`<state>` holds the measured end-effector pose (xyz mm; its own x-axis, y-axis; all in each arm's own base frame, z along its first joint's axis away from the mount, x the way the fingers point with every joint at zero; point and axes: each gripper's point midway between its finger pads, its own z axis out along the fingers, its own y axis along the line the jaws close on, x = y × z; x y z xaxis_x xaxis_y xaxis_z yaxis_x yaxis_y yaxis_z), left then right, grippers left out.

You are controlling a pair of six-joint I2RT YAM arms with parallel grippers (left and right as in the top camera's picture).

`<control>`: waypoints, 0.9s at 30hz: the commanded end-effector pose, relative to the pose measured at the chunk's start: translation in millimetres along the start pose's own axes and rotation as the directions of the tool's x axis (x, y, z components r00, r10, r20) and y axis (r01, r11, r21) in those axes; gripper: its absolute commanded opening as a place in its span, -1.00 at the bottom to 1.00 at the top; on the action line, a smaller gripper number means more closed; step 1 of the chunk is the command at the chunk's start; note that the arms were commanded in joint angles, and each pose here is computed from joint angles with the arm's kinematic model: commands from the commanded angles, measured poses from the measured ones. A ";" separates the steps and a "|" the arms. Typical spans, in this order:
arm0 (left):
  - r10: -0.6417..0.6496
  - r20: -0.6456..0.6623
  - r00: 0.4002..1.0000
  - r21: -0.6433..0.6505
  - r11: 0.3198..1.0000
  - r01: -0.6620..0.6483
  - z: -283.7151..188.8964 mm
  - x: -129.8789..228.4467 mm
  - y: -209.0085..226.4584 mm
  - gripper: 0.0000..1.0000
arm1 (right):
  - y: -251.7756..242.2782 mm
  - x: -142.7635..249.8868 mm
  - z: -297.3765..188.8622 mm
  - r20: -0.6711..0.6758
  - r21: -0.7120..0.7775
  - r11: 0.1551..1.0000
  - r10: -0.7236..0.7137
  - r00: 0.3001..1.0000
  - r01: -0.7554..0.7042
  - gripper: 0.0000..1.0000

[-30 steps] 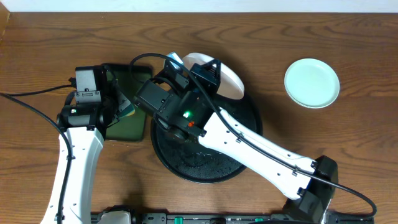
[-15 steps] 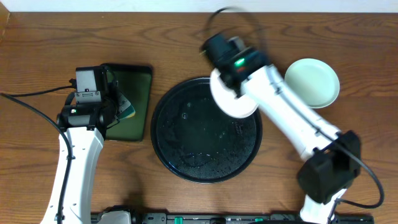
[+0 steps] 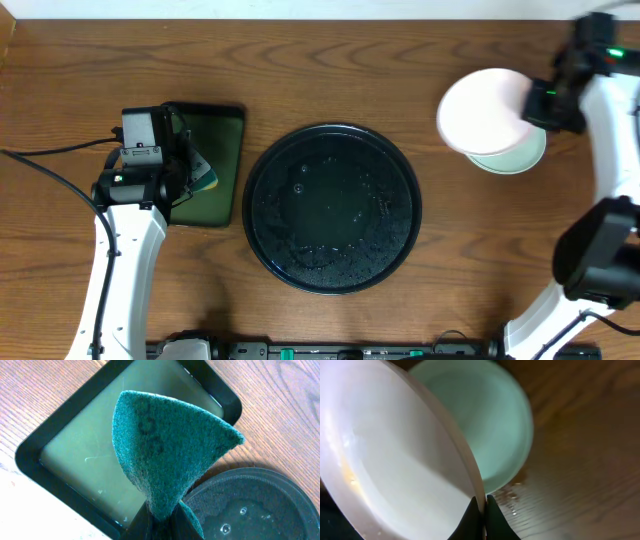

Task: Clean dirty plates on tray and stack at the side
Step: 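Lower the white plate onto the plate stack and open the right gripper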

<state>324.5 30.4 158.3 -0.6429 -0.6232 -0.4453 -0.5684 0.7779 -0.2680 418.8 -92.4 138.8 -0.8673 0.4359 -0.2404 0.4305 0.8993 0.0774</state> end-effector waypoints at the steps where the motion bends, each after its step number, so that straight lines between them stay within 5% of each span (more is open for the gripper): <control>1: 0.010 0.006 1.000 0.003 1.000 -0.010 -0.2 -0.6 0.9 -0.85 | -16.7 7.2 7.3 -0.036 -0.093 0.990 0.101 0.994 -0.104 -0.98; 4: 0.010 0.011 1.000 0.007 1.000 -0.010 -0.2 -1.8 0.0 -0.85 | -42.6 8.9 28.8 -0.030 -0.080 0.982 0.167 0.986 -0.169 -0.95; 10: 0.010 0.011 1.000 0.007 1.000 -0.010 -0.2 -1.8 0.0 -0.84 | -35.6 9.1 55.7 -0.003 -0.171 0.970 0.176 0.984 -0.174 -0.61; 14: 0.010 0.011 1.000 0.007 1.000 -0.010 -0.2 -1.8 -0.1 -0.84 | -18.3 2.7 54.3 0.015 -0.253 0.956 0.159 0.987 -0.150 0.31; 17: 0.009 0.015 1.000 0.010 1.000 -0.009 1.2 -3.2 -1.0 -0.84 | -0.4 2.8 47.1 0.007 -0.323 0.939 0.124 0.992 -0.115 0.54; 20: 0.009 0.017 1.000 0.011 1.000 -0.009 10.1 -6.5 -3.7 -0.84 | 30.1 15.4 30.2 -0.042 -0.451 0.888 0.078 0.996 -0.089 0.50; 27: 0.009 -0.010 1.000 -0.010 1.000 -0.009 57.1 -11.2 -8.2 -0.77 | 60.0 51.0 -10.9 -0.080 -0.472 0.881 -0.014 0.997 -0.025 0.30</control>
<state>356.3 31.4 140.0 -0.6349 -0.6225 -0.4576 -0.5589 0.7790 -0.2843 400.8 -44.9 99.0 -0.8644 0.4941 -0.0927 0.3961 0.7829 0.4797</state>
